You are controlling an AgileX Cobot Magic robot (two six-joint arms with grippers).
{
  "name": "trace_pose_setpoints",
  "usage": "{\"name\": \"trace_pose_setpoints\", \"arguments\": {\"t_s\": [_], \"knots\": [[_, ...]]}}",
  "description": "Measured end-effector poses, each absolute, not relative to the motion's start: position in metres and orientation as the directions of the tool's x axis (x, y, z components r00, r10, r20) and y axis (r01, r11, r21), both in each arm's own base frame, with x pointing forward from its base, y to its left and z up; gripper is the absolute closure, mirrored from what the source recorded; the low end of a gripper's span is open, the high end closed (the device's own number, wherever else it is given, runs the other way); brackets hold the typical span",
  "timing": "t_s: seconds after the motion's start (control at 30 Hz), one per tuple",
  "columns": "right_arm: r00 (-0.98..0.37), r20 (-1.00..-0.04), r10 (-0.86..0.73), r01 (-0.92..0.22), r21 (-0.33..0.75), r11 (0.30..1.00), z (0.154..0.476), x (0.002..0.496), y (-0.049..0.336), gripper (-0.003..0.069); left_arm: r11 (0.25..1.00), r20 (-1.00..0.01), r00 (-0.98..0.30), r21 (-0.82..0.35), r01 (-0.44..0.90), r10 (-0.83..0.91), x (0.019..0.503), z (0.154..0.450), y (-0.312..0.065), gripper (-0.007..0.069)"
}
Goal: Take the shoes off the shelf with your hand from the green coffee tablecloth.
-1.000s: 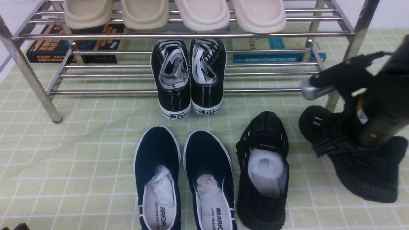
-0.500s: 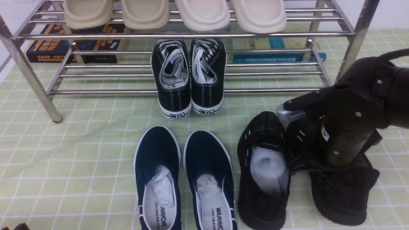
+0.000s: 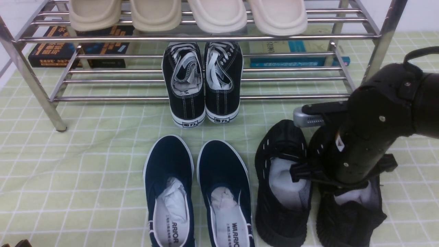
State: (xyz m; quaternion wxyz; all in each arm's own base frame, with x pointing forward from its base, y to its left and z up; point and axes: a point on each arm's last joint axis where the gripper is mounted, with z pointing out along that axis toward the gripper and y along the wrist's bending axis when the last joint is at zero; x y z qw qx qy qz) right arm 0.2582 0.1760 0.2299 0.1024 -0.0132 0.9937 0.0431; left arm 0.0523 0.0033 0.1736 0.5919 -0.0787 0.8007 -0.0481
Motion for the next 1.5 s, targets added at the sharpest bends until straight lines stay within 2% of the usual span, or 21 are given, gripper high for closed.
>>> {"name": "trace_pose_setpoints", "arguments": {"t_s": [0.07, 0.17, 0.27, 0.33, 0.47, 0.57, 0.73, 0.87, 1.0, 1.1, 1.23, 1.33, 1.5], "knots": [[-0.979, -0.203, -0.018, -0.035, 0.081, 0.996, 0.234, 0.259, 0.177, 0.0351, 0.983, -0.94, -0.287, -0.17, -0.069, -0.183, 0.052, 0.174, 0.003, 0.0385], [-0.983, -0.177, -0.048, -0.058, 0.055, 0.997, 0.247, 0.26, 0.177, 0.0267, 0.983, -0.94, -0.287, -0.17, -0.069, -0.183, 0.052, 0.174, 0.003, 0.0385], [-0.982, -0.151, -0.11, -0.115, 0.025, 0.993, 0.264, 0.261, 0.177, 0.023, 0.983, -0.94, -0.287, -0.17, -0.069, -0.183, 0.052, 0.174, 0.003, 0.0385], [-0.959, -0.179, -0.219, -0.226, 0.017, 0.974, 0.286, 0.266, 0.18, 0.0218, 0.983, -0.94, -0.287, -0.17, -0.069, -0.183, 0.052, 0.174, 0.003, 0.0385], [-0.912, -0.244, -0.328, -0.348, 0.043, 0.936, 0.312, 0.261, 0.181, 0.023, 0.983, -0.94, -0.287, -0.17, -0.069, -0.183, 0.052, 0.174, 0.003, 0.0385], [-0.891, -0.284, -0.355, -0.391, 0.08, 0.917, 0.33, 0.249, 0.176, 0.0258, 0.983, -0.94, -0.287, -0.17, -0.069, -0.183, 0.052, 0.174, 0.003, 0.0385], [-0.841, -0.406, -0.359, -0.439, 0.124, 0.89, 0.37, 0.213, 0.155, 0.0346, 0.983, -0.94, -0.287, -0.17, -0.069, -0.183, 0.052, 0.174, 0.003, 0.0385], [-0.815, -0.467, -0.343, -0.451, 0.14, 0.882, 0.383, 0.172, 0.127, 0.0426, 0.983, -0.94, -0.288, -0.17, -0.069, -0.183, 0.052, 0.174, 0.003, 0.0385], [-0.798, -0.499, -0.338, -0.456, 0.133, 0.88, 0.38, 0.137, 0.101, 0.0483, 0.983, -0.94, -0.288, -0.17, -0.069, -0.183, 0.052, 0.174, 0.003, 0.0385], [-0.783, -0.524, -0.336, -0.455, 0.113, 0.883, 0.358, 0.098, 0.072, 0.0533, 0.983, -0.94, -0.288, -0.17, -0.069, -0.183, 0.052, 0.174, 0.003, 0.0385], [-0.709, -0.646, -0.282, -0.467, 0.131, 0.875, 0.333, 0.076, 0.056, 0.0567, 0.983, -0.94, -0.288, -0.17, -0.069, -0.183, 0.052, 0.174, 0.003, 0.0385], [-0.594, -0.78, -0.195, -0.485, 0.154, 0.861, 0.309, 0.076, 0.055, 0.0599, 0.983, -0.94, -0.288, -0.17, -0.069, -0.183, 0.052, 0.174, 0.003, 0.0385], [-0.463, -0.881, -0.097, -0.504, 0.172, 0.846, 0.278, 0.083, 0.06, 0.0613, 0.983, -0.94, -0.288, -0.17, -0.069, -0.183, 0.052, 0.174, 0.003, 0.0385]]}}
